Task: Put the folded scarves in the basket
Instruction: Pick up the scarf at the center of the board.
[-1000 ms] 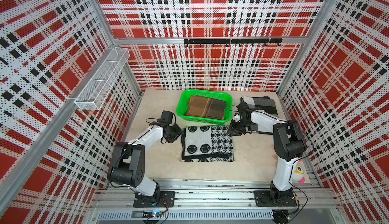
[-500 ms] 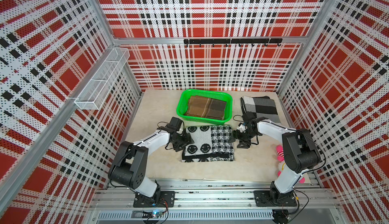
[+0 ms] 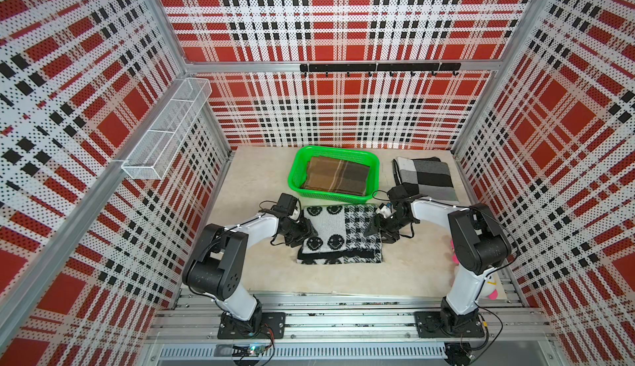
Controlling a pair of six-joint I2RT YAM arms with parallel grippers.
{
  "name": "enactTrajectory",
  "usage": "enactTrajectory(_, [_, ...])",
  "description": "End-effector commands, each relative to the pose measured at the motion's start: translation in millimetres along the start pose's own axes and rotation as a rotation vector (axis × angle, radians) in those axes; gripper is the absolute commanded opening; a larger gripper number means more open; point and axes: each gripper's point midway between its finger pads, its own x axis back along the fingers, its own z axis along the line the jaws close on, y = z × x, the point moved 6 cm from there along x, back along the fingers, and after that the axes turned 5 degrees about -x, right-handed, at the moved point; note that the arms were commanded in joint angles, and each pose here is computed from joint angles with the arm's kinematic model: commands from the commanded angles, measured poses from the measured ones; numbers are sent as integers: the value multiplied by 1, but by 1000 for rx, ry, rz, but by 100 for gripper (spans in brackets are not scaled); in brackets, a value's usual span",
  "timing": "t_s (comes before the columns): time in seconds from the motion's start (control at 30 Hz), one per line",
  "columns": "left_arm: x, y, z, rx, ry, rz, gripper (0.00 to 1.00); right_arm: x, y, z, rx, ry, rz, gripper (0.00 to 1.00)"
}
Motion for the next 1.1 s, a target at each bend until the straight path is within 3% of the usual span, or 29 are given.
enactTrajectory(0.0, [-19,-14,19,13,78,64,46,-11,3,-5,-2,-42,-3,45])
enactTrajectory(0.13, [-17,-4,11,-8,64,29,26,-7,4,-2,1,-56,-20,23])
enactTrajectory(0.23, [-14,5,2,-26,51,-4,0,-2,5,6,11,-58,-33,11])
enactTrajectory(0.33, [-9,11,-8,-42,49,-38,0,6,4,16,22,-74,-37,0])
enactTrajectory(0.8, [48,-2,-53,-17,42,-83,0,49,-52,63,77,-121,28,0])
enactTrajectory(1.07, [98,-4,-85,-3,9,-187,0,76,-70,95,147,-122,4,0])
